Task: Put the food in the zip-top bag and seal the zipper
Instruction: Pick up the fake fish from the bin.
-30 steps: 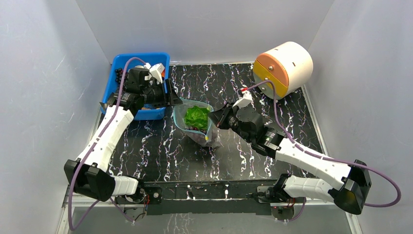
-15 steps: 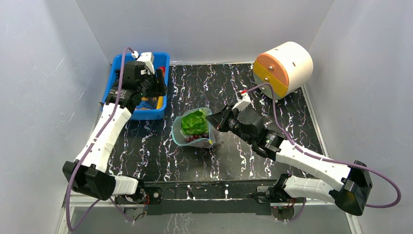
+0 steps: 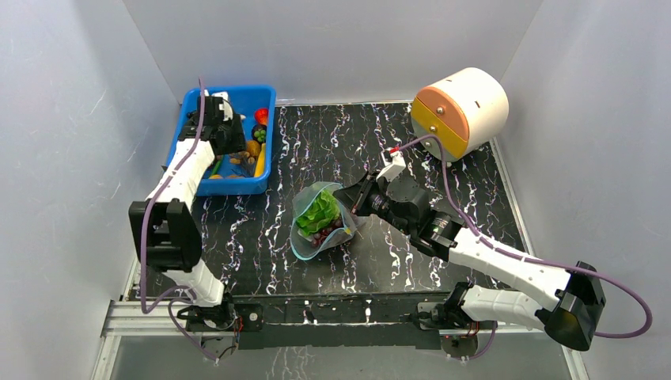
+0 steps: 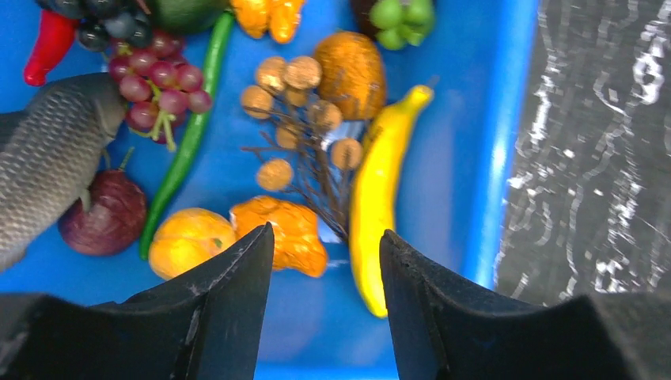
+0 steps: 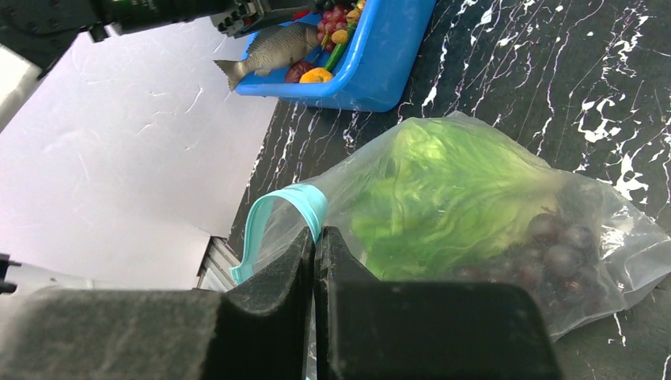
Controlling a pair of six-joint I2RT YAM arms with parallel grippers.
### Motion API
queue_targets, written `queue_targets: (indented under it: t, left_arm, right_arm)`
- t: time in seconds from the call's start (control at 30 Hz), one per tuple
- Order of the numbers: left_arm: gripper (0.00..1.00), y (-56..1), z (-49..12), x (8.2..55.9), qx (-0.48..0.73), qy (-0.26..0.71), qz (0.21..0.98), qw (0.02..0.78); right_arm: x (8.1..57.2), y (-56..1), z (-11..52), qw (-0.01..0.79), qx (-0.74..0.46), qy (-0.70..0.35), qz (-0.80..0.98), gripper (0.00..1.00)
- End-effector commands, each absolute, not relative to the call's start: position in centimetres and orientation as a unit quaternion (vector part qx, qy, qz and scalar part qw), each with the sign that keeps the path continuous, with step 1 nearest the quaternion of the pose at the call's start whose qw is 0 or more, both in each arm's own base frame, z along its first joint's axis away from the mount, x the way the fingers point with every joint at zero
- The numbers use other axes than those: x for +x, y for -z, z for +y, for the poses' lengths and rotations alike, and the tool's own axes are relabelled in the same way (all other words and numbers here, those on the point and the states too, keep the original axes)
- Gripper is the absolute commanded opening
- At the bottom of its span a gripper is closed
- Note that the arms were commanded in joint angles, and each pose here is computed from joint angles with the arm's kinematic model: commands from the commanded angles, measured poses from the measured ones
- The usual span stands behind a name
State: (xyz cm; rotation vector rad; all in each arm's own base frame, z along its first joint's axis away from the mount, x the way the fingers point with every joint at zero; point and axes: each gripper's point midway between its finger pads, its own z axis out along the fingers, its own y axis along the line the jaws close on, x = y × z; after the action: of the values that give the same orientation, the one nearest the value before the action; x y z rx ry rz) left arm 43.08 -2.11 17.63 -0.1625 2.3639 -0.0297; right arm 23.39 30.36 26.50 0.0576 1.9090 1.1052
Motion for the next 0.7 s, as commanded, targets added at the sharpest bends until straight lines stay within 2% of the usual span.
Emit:
queue_targets:
  t: [0.0,0.17,0.33,0.53,0.67]
  left_arm:
    - [0.53,-19.0,0.6,45.9,-0.065,-0.012,0.914,0.4]
    - [0.59,-18.2,5.7,45.3,-0.136,-0.088,0.911,0.378]
    - [0.61,-18.3,9.6,44.0,-0.19,-0.097,0.9,0.38]
    - [0.7,-18.4,13.8,43.1,-0.249,-0.118,0.884,0.378]
    - [0.7,-19.7,15.1,42.4,-0.266,-0.14,0.866,0.4]
  right_arm:
    - [23.4,-30.2,30.0,0.477,0.033,-0.48,0.735,0.0]
    - [23.5,-30.5,29.9,0.481,0.036,-0.481,0.732,0.0]
    - [23.2,-30.8,30.1,0.475,0.04,-0.495,0.727,0.0]
    - [23.1,-31.5,30.0,0.48,0.034,-0.5,0.72,0.0]
    - [23.2,-31.9,29.7,0.498,0.02,-0.489,0.716,0.0]
